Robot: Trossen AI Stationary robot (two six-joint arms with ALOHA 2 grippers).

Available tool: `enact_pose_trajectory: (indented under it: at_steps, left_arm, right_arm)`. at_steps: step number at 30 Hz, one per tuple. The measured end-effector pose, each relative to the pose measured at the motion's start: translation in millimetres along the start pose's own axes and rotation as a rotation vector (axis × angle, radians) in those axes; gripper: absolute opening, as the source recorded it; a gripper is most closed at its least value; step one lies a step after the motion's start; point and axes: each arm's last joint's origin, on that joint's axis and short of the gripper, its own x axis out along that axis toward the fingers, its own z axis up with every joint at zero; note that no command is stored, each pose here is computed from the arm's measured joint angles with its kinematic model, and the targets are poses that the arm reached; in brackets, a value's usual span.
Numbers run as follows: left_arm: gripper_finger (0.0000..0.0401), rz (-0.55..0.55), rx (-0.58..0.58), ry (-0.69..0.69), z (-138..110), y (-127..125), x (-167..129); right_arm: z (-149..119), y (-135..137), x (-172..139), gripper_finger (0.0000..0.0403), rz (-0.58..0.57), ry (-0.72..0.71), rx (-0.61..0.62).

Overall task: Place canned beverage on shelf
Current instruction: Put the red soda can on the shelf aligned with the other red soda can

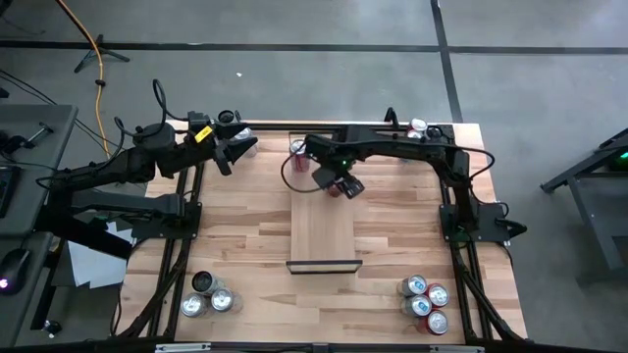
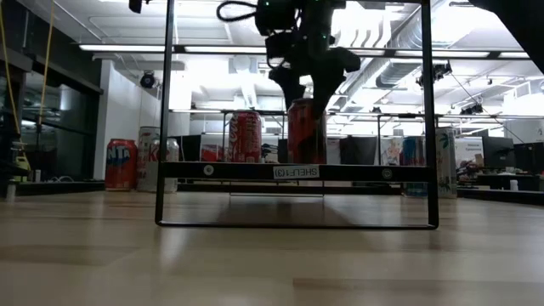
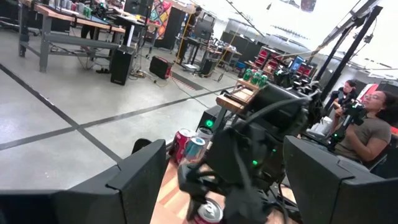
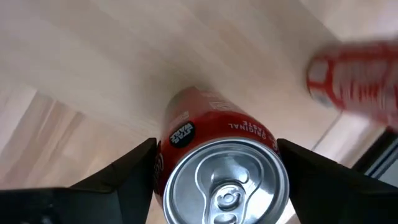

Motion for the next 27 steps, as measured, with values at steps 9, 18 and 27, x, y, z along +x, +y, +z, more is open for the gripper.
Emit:
enact_pose_trajectory:
  at_steps: [9, 18, 27]
  left_arm:
    - [0.0270, 0.000, 0.025, 0.000, 0.0, 0.0, 0.0]
    - [0.0270, 0.000, 0.025, -0.001, 0.1, 0.0, 0.0]
    - [0.0270, 0.000, 0.023, -0.001, 0.1, 0.0, 0.0]
  right_arm:
    - [30.0, 27.2, -1.2, 0.0298, 0.024, -0.042, -0.188]
    - [39.7, 31.1, -1.7, 0.0317, -0.003, -0.074, -0.044]
    - [39.8, 30.9, -1.7, 0.0320, 0.001, -0.079, -0.042]
